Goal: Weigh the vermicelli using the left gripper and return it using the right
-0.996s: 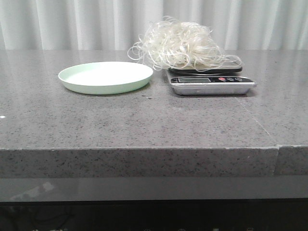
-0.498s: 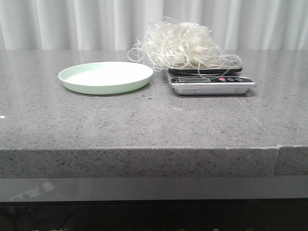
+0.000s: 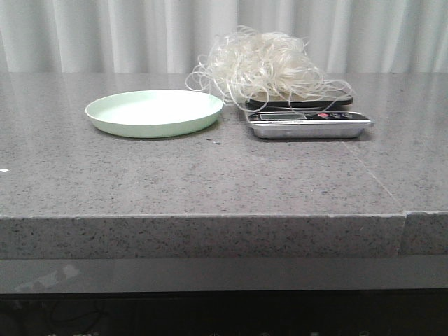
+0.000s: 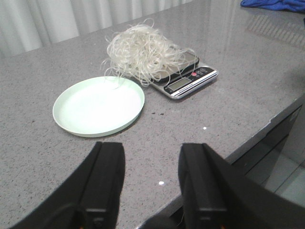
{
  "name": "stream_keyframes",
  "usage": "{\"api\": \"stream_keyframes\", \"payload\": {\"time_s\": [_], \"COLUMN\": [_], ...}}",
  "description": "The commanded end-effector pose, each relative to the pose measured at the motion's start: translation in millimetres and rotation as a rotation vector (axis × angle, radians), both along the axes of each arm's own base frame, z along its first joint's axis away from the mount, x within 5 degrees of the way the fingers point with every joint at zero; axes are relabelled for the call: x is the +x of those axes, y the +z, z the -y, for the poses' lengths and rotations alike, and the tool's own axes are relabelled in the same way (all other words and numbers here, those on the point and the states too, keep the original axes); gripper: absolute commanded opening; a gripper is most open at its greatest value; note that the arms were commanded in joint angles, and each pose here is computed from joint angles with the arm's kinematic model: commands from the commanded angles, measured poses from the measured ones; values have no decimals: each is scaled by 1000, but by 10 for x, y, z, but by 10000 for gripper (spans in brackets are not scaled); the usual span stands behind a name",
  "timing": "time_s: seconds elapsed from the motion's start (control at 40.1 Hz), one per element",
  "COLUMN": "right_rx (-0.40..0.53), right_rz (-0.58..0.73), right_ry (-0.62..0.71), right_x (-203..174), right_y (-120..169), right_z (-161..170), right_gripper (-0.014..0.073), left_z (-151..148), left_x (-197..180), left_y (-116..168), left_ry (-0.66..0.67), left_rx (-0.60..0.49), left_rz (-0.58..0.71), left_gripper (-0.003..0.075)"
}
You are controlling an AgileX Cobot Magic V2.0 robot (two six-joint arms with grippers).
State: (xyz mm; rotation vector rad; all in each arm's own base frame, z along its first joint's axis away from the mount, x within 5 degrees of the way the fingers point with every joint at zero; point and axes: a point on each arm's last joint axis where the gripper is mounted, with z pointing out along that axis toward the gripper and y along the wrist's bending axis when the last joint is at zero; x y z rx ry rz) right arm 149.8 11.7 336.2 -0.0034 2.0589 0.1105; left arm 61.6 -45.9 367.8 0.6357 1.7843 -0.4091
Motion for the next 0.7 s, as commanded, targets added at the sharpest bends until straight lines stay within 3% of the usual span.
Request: {"api": "stream_keyframes", "payload": {"time_s": [0.0,0.324,0.673], "right_rx": [-9,-28,-51], "right_rz": [106,26,-42], "right_ry": [-3,68,210], "right_x": [30,220,905], "right_y": [171,359,549], "right_z": [9,-108,-512], "right_gripper": [523,523,523], "left_z": [11,13,13], "left_x": [9,10,10], "left_y": [116,112,112], "left_ry": [-3,-3,-3], "left_rx": [-61,-61,-61], "left_rz": [66,66,66], "left_gripper": [365,365,365]}}
